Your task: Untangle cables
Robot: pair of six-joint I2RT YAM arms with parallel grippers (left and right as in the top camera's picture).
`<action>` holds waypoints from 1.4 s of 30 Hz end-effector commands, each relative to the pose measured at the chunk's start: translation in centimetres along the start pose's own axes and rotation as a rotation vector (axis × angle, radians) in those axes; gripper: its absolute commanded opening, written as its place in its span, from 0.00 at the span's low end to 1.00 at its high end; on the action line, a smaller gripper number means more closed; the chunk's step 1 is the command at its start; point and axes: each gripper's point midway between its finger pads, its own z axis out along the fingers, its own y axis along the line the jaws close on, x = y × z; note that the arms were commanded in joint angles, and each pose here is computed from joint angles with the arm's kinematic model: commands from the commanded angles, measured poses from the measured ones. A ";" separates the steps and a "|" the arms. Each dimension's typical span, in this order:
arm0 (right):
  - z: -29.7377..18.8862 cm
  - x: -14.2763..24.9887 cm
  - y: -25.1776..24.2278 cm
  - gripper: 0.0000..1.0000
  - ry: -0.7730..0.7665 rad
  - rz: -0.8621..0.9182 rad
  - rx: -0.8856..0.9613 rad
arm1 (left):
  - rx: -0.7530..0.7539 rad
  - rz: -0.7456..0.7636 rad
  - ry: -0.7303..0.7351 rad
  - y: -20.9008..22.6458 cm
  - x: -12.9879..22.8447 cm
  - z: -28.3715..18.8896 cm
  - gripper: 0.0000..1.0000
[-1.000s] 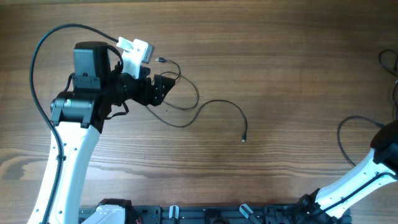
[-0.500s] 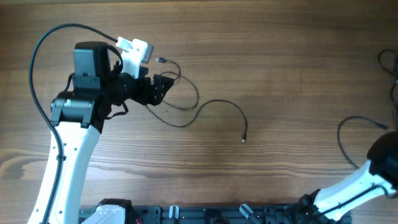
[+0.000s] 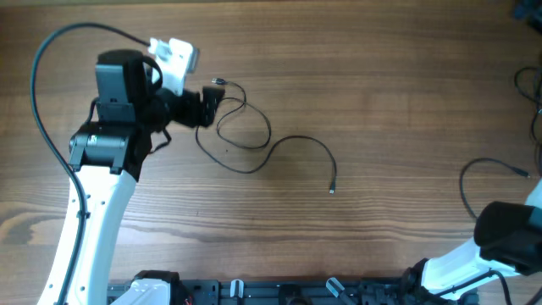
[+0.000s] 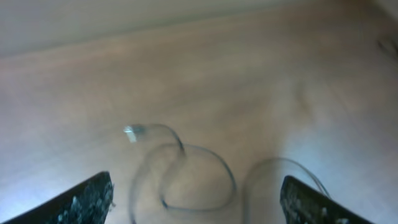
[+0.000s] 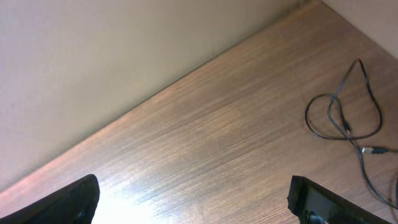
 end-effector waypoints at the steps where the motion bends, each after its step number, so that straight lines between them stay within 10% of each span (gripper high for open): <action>1: -2.9 -1.0 1.9 0.99 -0.089 -0.094 0.085 | -0.087 0.112 -0.195 1.1 -5.2 -1.2 0.91; 8: -3.0 0.7 4.4 0.99 -0.052 -0.155 0.075 | -0.183 0.207 -0.500 2.3 -12.6 -3.1 1.00; 14: -3.1 1.2 4.8 0.99 -0.048 -0.178 0.110 | -0.181 0.162 -0.304 3.1 -8.2 -0.4 1.00; 42: -4.9 12.5 17.3 1.00 0.258 -0.396 -0.235 | -0.206 0.106 -0.237 1.8 -6.5 1.2 0.99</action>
